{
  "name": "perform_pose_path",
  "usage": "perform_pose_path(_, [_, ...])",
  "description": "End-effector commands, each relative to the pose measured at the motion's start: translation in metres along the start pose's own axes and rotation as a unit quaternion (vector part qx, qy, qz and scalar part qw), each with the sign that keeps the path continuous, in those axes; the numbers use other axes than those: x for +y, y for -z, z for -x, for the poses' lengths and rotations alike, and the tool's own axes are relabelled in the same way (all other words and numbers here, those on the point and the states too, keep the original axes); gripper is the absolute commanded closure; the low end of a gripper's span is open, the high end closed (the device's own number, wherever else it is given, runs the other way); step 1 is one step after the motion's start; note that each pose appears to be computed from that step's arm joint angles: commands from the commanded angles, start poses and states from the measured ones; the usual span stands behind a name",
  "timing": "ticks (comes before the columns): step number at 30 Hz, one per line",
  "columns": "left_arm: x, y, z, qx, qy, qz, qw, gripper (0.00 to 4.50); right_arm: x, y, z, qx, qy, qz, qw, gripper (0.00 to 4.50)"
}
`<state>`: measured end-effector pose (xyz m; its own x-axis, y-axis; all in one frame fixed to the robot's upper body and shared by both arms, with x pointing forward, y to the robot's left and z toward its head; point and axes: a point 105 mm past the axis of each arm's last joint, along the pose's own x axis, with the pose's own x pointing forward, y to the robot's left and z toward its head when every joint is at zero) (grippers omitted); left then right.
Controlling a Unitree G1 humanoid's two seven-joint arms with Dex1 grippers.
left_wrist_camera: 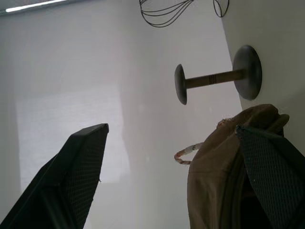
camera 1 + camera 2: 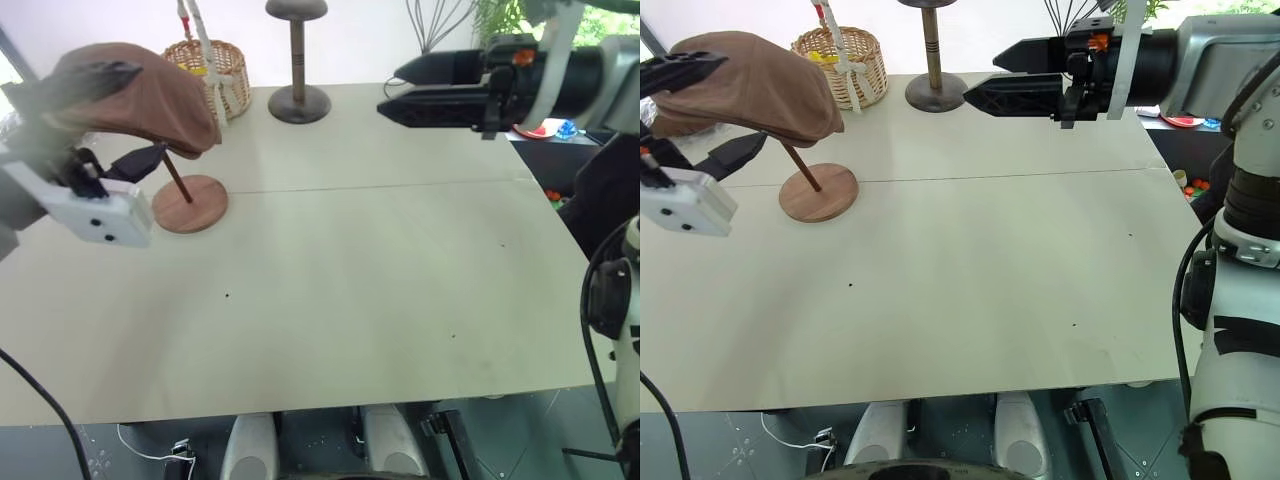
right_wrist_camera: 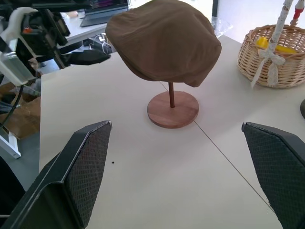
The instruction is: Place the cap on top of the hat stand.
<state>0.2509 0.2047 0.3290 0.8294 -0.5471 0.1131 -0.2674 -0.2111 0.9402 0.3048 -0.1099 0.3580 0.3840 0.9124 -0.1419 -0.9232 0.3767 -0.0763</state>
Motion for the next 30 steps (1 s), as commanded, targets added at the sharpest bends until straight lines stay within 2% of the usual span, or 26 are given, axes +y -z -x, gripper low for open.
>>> perform_pose_path(1, [-0.002, 0.008, 0.008, 0.023, 0.034, -0.052, 0.998, 0.03, 0.003, -0.014, 0.008, -0.026, 0.008, 0.030, 0.999, 0.00])
perform_pose_path(4, [-0.007, 0.020, 0.006, 0.055, 0.056, -0.054, 0.995, 0.03, 0.002, -0.013, 0.007, -0.029, 0.011, 0.029, 0.999, 0.00])
perform_pose_path(9, [-0.011, 0.027, 0.006, 0.083, 0.079, -0.050, 0.992, 0.03, 0.003, -0.013, 0.009, -0.027, 0.014, 0.035, 0.999, 0.00])
perform_pose_path(15, [-0.021, 0.042, 0.004, 0.125, 0.105, -0.037, 0.986, 0.03, 0.014, -0.019, 0.012, -0.028, -0.005, 0.050, 0.998, 0.00])
perform_pose_path(23, [-0.026, 0.057, -0.017, 0.142, 0.096, -0.035, 0.985, 0.03, 0.015, -0.020, 0.009, -0.030, -0.005, 0.052, 0.998, 0.00])
perform_pose_path(26, [-0.026, 0.057, -0.022, 0.136, 0.093, -0.032, 0.986, 0.81, 0.013, -0.020, 0.010, -0.030, -0.001, 0.051, 0.998, 0.00])
perform_pose_path(30, [-0.029, 0.053, -0.022, 0.127, 0.094, -0.024, 0.987, 2.93, 0.013, -0.020, 0.010, -0.031, 0.001, 0.050, 0.998, 0.00])
